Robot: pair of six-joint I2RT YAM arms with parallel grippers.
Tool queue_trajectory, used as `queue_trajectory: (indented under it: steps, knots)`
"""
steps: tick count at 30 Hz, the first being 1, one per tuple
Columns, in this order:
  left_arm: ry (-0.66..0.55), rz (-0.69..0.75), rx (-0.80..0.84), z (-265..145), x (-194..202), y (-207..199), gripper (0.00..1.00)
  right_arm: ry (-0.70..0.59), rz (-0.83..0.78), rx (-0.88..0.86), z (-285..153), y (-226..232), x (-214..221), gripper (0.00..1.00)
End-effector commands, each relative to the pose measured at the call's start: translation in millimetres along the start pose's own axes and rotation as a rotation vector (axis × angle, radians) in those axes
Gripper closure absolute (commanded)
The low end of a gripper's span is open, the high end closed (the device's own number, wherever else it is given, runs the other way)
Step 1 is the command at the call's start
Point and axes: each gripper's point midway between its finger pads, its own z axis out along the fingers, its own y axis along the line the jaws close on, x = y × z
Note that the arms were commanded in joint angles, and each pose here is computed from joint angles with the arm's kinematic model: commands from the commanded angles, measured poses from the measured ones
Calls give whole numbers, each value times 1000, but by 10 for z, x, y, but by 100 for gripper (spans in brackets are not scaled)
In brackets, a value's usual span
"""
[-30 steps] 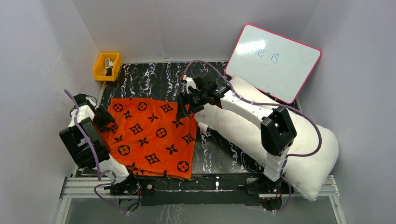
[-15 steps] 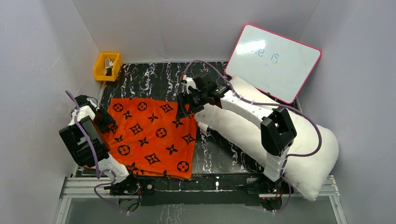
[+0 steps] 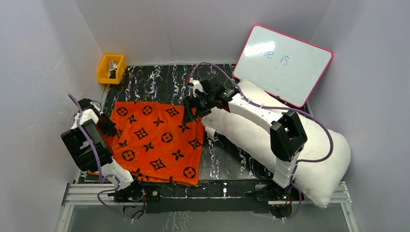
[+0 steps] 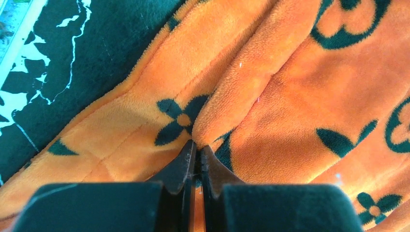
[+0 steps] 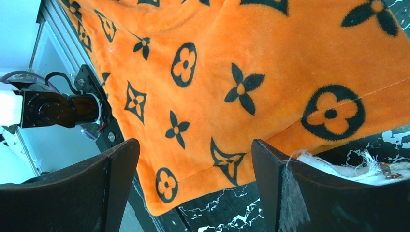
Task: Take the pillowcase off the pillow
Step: Fold the pillowcase at the center of the board.
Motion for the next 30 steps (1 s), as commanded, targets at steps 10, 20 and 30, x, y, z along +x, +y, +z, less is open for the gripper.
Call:
queue_trajectory:
  steps: [10, 20, 30]
  knots:
    - [-240, 170, -132, -737, -767, 85, 100, -39, -60, -18, -214, 160, -75, 7]
    - [-288, 261, -224, -740, -871, 259, 93, -41, -68, -24, -229, 174, -63, 7]
    - [-357, 182, -56, -1016, -1221, -172, 2, -118, -9, -13, -223, -96, -262, 5]
